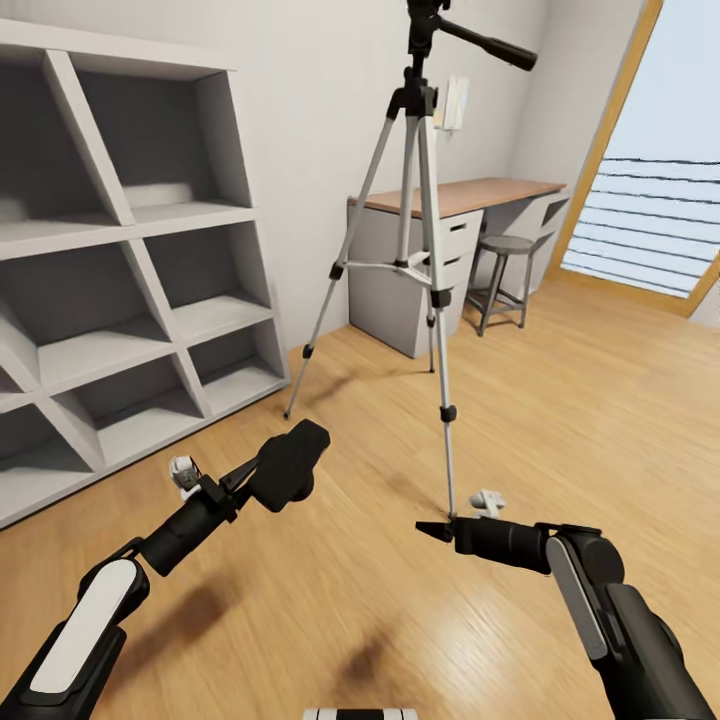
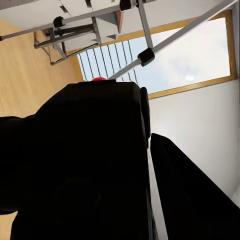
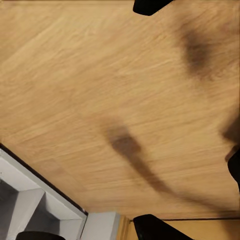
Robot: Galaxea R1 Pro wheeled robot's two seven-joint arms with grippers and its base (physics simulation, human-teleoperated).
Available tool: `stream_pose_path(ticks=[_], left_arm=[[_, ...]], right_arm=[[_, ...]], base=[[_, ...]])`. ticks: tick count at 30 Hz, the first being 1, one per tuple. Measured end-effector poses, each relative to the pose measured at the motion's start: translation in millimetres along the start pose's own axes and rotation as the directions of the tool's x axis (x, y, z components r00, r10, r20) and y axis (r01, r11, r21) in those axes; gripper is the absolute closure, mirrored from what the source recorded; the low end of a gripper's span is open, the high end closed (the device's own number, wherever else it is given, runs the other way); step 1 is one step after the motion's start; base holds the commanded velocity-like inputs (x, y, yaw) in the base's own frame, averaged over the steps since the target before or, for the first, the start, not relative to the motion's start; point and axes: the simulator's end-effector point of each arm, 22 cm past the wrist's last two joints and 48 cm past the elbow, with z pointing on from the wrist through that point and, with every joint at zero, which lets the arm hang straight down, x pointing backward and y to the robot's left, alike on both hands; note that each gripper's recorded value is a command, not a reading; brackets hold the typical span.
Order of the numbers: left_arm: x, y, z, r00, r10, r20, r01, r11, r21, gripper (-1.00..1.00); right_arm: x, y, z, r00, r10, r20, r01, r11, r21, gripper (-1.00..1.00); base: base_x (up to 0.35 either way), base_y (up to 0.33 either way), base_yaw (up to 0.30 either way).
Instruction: Attach the digital camera to the camera tripod in the bedroom.
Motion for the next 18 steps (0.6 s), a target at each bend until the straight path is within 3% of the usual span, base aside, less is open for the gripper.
stream_pose_path(ticks=[18], left_arm=[[-7, -37, -3.8, 0.999, 0.029, 0.017, -0.029, 0.998, 0.051, 1.0]], right_arm=[[-23, 23, -23.0, 0.997, -0.044, 0.061, 0.045, 0.999, -0.006, -1.0]], base=[[0.0, 0.0, 0.0]])
